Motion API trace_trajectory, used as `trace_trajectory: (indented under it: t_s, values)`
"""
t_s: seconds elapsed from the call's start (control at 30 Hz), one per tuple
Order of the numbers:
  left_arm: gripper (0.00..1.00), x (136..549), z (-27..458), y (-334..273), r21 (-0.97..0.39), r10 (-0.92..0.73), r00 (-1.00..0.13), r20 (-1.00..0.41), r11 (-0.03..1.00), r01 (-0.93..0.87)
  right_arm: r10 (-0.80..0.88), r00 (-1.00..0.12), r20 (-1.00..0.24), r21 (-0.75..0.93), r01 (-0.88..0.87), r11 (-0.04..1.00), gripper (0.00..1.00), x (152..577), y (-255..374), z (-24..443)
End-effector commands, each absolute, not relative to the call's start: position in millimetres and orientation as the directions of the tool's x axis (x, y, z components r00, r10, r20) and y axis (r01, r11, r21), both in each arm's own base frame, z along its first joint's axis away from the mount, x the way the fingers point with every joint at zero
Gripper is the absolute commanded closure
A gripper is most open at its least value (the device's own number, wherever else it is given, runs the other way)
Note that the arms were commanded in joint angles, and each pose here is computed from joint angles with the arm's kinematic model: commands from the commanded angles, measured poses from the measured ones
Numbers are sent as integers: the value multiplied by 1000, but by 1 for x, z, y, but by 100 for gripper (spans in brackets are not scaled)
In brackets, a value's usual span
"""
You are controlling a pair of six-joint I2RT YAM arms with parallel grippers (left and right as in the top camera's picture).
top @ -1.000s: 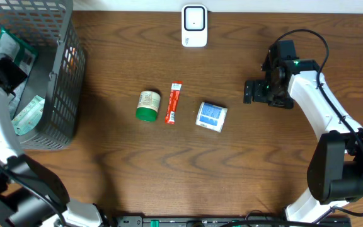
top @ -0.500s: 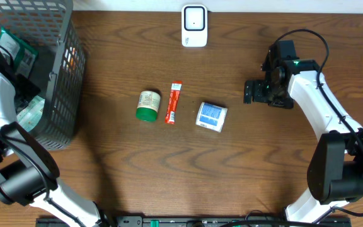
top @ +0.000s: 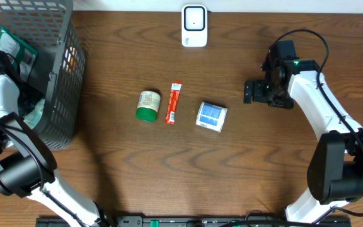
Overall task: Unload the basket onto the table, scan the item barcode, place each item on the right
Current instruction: 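Move the left gripper back into the basket toward the mint-green wipes pack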
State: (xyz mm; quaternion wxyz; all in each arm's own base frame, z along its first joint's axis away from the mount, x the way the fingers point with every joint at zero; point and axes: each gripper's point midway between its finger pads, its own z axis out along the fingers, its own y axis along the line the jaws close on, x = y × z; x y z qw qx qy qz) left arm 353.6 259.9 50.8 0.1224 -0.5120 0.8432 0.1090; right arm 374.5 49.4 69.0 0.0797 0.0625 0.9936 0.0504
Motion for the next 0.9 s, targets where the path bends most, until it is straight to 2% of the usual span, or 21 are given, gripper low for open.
trace_trajectory:
  t_s: [0.0, 0.33, 0.4, 0.47, 0.53, 0.7, 0.77, 0.87]
  values:
    - [34, 343, 38, 260, 75, -862, -406, -304, 403, -912, 129, -976, -176, 109, 111, 988, 1, 378, 49, 77]
    - [34, 331, 7, 253, 74, -869, -394, -298, 391, -917, 129, -976, -176, 109, 111, 988, 1, 378, 49, 77]
    - [50, 329, 4, 251, 74, -873, -389, -293, 385, -920, 129, -976, -176, 109, 111, 988, 1, 378, 49, 77]
    - [59, 331, 3, 248, 55, -877, -391, -280, 392, -918, 129, -976, -176, 109, 111, 988, 1, 378, 49, 77]
    - [63, 336, 3, 243, 21, -881, -391, -266, 400, -916, 129, -976, -176, 109, 111, 988, 1, 378, 49, 77]
    - [62, 361, 13, 232, -115, -889, -389, -240, 424, -898, 129, -976, -176, 109, 111, 988, 1, 378, 49, 77]
    - [55, 370, 22, 231, -160, -888, -386, -249, 431, -888, 129, -976, -176, 109, 111, 988, 1, 378, 49, 77]
    - [53, 379, 44, 234, -207, -880, -371, -297, 438, -875, 129, -976, -176, 109, 111, 988, 1, 378, 49, 77]
